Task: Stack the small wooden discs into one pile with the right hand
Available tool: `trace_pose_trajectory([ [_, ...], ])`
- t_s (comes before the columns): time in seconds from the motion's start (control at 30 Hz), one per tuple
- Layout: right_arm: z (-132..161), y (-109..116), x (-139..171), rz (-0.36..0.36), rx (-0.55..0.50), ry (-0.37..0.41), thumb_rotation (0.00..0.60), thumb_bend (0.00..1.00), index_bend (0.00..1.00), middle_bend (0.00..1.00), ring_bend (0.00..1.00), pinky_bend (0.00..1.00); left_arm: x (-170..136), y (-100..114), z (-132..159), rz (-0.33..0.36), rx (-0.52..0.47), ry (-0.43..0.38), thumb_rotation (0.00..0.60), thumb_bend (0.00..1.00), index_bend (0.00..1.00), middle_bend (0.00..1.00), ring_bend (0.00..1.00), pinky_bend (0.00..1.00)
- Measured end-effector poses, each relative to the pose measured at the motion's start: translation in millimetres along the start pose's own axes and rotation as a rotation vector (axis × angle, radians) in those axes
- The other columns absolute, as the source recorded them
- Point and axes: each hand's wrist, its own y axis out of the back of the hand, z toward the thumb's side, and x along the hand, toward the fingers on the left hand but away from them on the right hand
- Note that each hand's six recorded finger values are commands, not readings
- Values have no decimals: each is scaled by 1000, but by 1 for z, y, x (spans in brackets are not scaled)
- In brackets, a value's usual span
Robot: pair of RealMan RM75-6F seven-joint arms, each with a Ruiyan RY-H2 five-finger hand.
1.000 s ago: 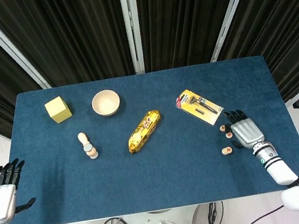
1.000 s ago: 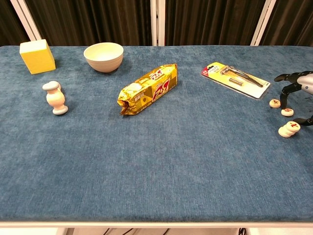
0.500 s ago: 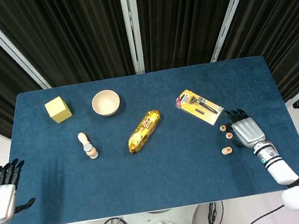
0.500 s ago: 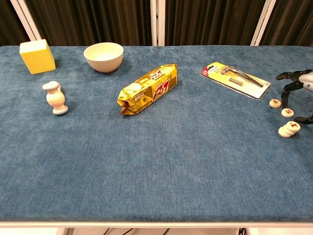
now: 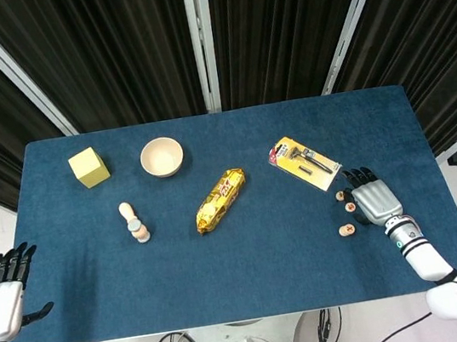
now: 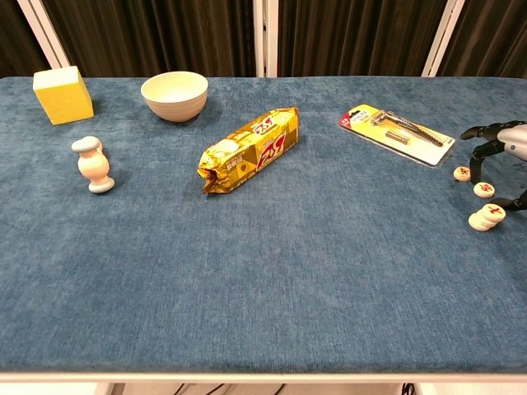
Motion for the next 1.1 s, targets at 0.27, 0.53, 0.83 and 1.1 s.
trace_pose_trajectory([
  [0.27, 0, 0, 0, 0, -1, -4, 600, 286, 502, 63, 0, 0, 0, 0, 0, -1, -1, 0, 600, 87, 56, 0, 0, 0],
  [0.53, -1, 14, 6, -37, -15, 9, 600, 290, 507, 67, 0, 0, 1, -1, 0, -5, 1, -1, 600, 86, 56, 0, 0, 0],
  [0.83, 8, 41, 30, -80, 2, 83, 600, 289, 544, 73, 0, 0, 0, -2, 2, -11, 7, -7, 600, 86, 56, 0, 0, 0],
  [1.1, 24, 33, 50, -47, 70, 152, 600, 287, 545, 71, 0, 0, -1, -1, 3, -6, 9, -9, 600, 87, 56, 0, 0, 0],
])
